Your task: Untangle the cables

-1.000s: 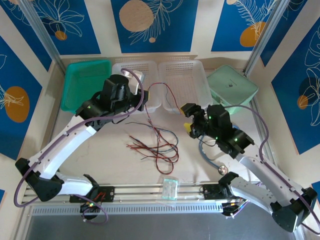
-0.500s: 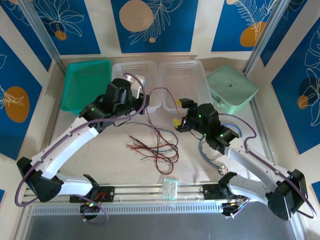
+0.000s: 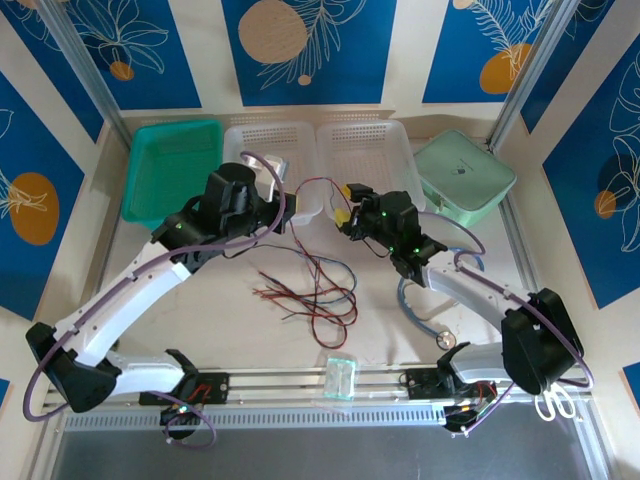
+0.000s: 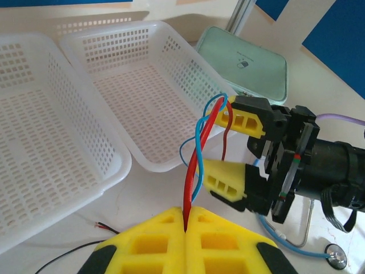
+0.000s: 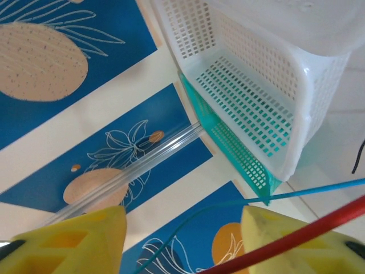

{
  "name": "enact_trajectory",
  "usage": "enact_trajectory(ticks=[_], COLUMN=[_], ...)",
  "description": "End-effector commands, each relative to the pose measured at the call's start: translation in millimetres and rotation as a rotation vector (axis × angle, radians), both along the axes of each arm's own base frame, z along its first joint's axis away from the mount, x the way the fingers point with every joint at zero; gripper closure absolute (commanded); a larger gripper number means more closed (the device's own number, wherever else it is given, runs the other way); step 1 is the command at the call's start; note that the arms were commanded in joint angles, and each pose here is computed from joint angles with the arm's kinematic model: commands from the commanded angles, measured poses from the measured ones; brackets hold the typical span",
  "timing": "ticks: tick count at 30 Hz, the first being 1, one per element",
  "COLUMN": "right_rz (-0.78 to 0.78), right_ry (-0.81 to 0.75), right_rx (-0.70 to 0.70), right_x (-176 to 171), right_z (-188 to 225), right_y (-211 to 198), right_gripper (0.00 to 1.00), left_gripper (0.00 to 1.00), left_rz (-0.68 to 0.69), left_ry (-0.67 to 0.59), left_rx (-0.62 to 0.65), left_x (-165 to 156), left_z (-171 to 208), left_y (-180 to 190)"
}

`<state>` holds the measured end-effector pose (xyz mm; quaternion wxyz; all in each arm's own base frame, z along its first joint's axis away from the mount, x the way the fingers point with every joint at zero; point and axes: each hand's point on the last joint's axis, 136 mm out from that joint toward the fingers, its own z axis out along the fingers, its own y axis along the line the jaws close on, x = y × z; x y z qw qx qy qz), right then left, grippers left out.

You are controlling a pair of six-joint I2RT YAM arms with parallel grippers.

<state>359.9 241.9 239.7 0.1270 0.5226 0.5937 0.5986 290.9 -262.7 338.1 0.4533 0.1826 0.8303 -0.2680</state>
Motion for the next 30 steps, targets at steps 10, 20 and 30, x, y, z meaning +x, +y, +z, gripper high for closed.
enact_trajectory(ticks=[10, 20, 30], right_rz=[-0.079, 0.047, 0.344], right_ry=[-0.121, -0.42, -1.071], right_rx=[-0.032, -0.269, -0.621], right_x=[6.0, 4.1, -40.9], right_z=[51.4, 111.8, 195.6], right_y=[-38.0, -76.3, -47.1], right_gripper=[1.0, 1.0, 1.0], left_gripper=[0.36, 0.25, 0.31], left_rz=[-0.039, -0.108, -0.275], left_ry=[-0.018, 0.083, 0.266], left_rx=[-0.03, -0.248, -0.434], left_x=[-11.6, -20.1, -15.8], left_z=[0.3, 24.7, 55.1], left_y=[-1.1, -23.1, -66.4])
